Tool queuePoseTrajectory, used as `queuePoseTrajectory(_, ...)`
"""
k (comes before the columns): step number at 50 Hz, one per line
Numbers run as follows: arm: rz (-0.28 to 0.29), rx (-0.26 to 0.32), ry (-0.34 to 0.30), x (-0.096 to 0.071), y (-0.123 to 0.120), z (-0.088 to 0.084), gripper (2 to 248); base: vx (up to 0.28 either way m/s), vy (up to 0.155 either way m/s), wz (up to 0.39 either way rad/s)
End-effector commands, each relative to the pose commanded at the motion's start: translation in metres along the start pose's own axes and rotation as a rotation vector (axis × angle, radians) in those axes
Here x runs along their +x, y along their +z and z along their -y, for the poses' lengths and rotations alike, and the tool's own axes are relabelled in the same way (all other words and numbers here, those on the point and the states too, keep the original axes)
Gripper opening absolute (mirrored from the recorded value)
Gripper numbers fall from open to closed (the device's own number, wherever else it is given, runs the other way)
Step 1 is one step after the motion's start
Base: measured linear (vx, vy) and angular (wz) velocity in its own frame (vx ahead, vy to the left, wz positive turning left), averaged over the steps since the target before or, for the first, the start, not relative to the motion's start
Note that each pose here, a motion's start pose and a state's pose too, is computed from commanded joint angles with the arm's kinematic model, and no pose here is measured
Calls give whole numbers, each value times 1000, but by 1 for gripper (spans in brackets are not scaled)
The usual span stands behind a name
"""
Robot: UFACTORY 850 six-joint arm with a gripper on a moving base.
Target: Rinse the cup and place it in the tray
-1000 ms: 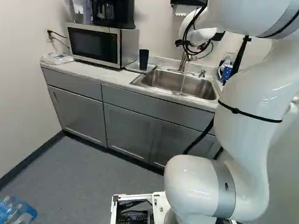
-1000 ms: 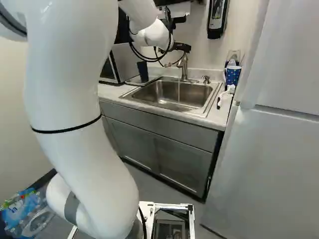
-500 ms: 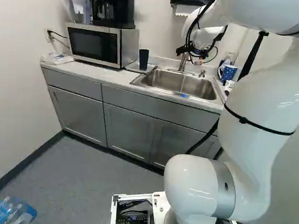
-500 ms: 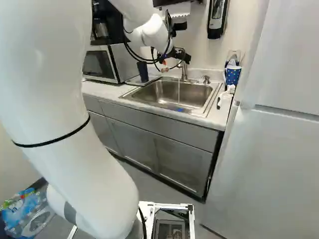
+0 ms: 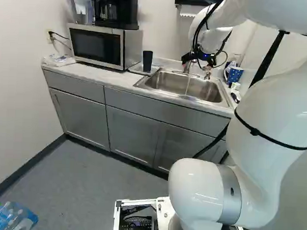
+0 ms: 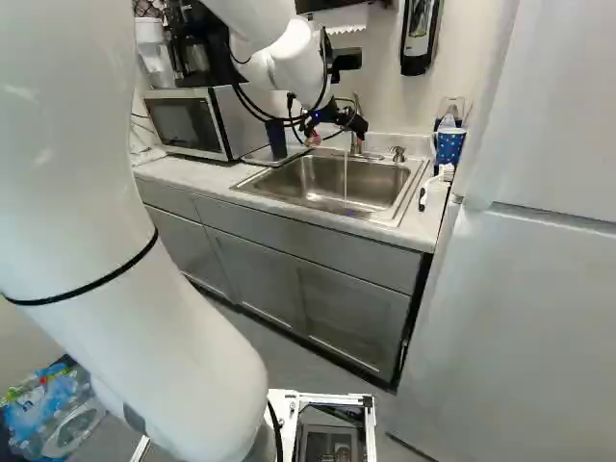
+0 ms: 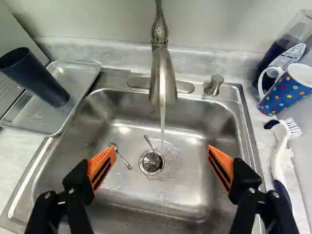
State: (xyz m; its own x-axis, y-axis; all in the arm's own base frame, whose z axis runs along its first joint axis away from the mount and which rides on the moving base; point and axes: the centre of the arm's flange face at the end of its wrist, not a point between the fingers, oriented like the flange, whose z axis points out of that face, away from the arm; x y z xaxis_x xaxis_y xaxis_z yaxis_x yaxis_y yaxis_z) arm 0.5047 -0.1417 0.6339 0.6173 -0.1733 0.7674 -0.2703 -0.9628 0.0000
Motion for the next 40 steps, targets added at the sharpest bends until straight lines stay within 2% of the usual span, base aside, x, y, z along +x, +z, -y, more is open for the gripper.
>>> queuePoseTrajectory(22,0,3,-2,0,-1,2,247,0,0,0)
queuePoseTrajectory(40,0,41,-34,-3,-3,28,247,0,0,0)
